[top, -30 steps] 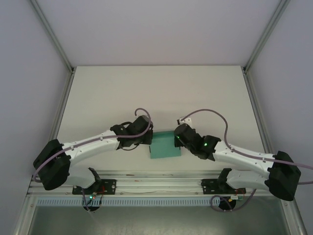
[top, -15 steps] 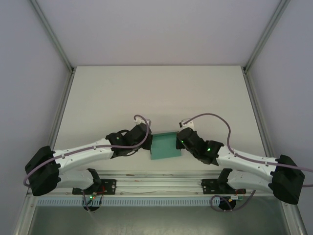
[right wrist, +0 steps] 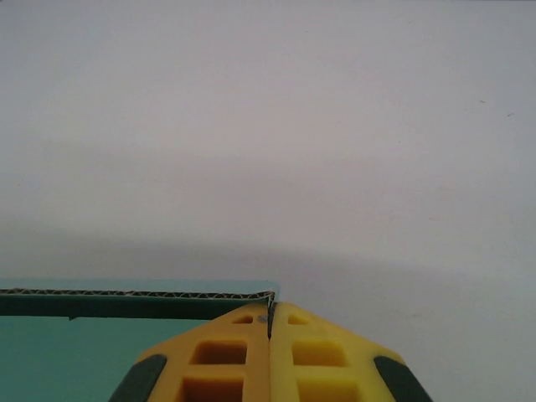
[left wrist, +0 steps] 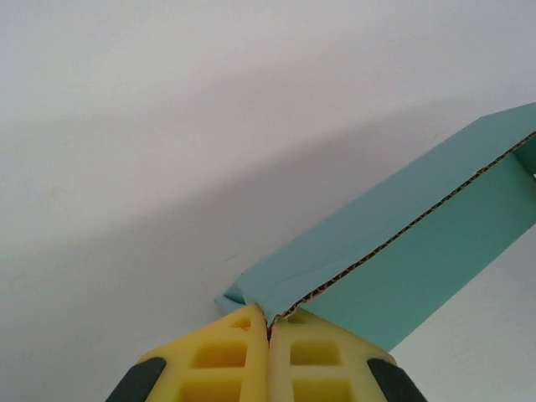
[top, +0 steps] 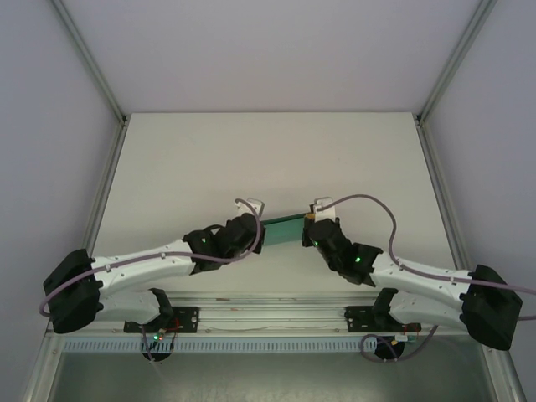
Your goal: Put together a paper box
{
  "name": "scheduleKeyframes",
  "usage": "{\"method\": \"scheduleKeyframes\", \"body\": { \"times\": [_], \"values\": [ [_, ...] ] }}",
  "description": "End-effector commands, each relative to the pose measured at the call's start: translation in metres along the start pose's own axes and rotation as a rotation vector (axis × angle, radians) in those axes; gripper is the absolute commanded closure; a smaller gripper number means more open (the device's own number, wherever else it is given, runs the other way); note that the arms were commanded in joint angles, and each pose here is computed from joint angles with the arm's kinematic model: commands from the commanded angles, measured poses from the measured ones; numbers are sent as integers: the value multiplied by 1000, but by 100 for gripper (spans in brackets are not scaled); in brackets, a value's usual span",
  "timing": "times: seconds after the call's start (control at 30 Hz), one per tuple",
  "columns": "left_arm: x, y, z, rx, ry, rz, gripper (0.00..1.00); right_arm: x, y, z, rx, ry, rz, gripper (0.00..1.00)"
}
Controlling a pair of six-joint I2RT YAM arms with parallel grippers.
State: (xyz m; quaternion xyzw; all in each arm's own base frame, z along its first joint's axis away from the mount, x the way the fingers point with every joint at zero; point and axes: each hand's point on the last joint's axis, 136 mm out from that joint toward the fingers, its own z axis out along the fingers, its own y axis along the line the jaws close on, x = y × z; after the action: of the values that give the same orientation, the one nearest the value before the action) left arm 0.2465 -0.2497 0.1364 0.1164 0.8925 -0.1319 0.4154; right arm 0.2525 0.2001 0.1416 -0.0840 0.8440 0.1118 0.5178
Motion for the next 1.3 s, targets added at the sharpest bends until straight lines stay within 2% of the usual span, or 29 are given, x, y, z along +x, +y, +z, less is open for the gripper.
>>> {"method": "scheduleKeyframes", "body": {
  "times": [0.0,0.23,0.43,0.57,0.67,0.77,0.93,1.1,1.27],
  "values": [
    [5,-20,4,40,-76,58,100,10,9,-1,-67,-5,11,100],
    [26,-12,18,-36,-84,50,100,35,2,-1,-66,55,6,100],
    [53,-1,31,-46,-68,46,100,53,-10,4,-2,109,-2,100],
    [64,4,32,-36,-63,45,100,59,-14,3,14,121,26,95],
    [68,6,32,-39,-57,54,100,55,-14,-1,15,129,63,86],
    [67,7,31,-59,-51,70,100,36,-9,-8,-6,111,101,75],
    [63,6,32,-71,-64,76,100,3,2,-20,-63,82,148,52],
    [63,10,36,-121,-59,69,100,-19,-5,-24,-41,78,242,41],
    [60,6,36,-120,-66,79,100,-30,-14,-21,-18,77,321,38]
  ]
}}
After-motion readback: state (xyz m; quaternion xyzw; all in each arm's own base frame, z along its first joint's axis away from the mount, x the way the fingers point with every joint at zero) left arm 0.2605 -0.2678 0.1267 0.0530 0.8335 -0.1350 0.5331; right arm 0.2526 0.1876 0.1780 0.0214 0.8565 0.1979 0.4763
